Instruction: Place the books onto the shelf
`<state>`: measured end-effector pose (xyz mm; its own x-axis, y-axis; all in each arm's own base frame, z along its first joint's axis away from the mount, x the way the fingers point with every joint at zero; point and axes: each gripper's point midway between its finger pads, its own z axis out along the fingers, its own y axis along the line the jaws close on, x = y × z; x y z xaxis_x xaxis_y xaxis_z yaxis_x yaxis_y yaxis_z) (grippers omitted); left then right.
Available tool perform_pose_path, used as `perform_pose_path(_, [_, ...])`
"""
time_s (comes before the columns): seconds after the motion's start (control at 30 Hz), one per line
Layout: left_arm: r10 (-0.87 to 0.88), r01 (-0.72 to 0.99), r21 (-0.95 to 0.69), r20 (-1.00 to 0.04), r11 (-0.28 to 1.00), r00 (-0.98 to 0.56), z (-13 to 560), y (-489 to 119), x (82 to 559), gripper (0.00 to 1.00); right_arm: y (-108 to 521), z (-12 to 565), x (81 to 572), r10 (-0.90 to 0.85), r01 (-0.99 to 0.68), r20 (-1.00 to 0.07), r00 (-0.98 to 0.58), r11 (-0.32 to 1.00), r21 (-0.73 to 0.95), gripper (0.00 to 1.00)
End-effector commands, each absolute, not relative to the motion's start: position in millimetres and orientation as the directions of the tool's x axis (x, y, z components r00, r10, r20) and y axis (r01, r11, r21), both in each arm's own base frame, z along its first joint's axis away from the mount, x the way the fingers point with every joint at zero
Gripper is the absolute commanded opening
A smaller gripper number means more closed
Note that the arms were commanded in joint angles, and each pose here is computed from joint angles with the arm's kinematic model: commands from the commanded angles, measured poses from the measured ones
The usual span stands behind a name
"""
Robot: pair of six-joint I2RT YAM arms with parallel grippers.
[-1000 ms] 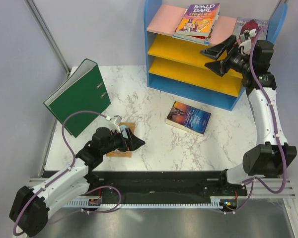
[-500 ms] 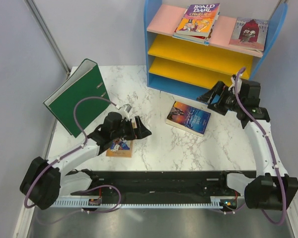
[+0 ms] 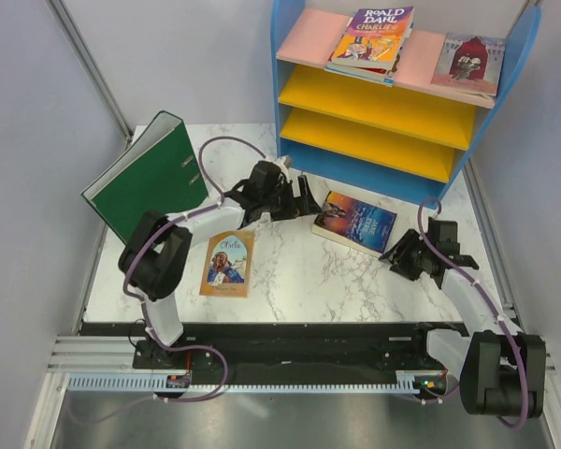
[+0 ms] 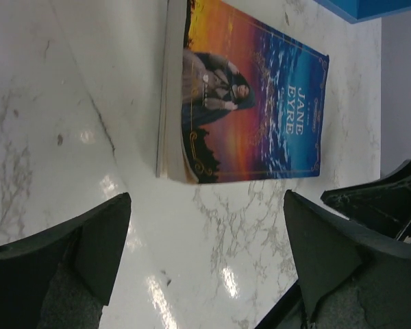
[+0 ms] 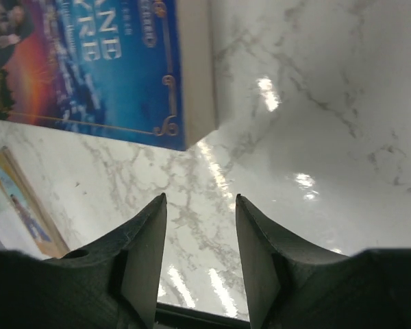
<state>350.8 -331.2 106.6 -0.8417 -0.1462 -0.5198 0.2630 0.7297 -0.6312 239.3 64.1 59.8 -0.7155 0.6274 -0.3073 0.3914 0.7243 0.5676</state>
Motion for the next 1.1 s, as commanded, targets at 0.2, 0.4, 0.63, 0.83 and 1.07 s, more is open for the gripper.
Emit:
perform_pose_path(0.2, [-0.073,0.273,-0.63,-0.467,0.727,-0.881,72,-389,377,0.81,32,51,281,0.689,0.445,-0.458,-0.562,0.719,0.535,0.53])
perform_pose_path(0.4, [-0.022,0.27,-0.629,-0.416,0.729,-0.909,44,-398,358,0.45,43,44,295,0.707,0.412,-0.425,-0.565,0.689,0.596,0.51])
perform_pose_path(0.63, [0.033,0.302,-0.635,-0.4,0.711,-0.916,40,-393,328,0.02,58,32,308,0.65,0.345,-0.389,-0.653,0.712,0.611,0.42])
perform_pose_path(0.83, [0.104,0.337,-0.654,-0.369,0.677,-0.924,52,-388,269,0.02,64,56,331,0.595,0.239,-0.464,-0.657,0.747,0.62,0.44])
perform_pose_path(1.07, [0.204,0.384,-0.701,-0.33,0.601,-0.922,78,-413,190,0.02,88,66,356,0.53,0.142,-0.474,-0.703,0.758,0.637,0.5])
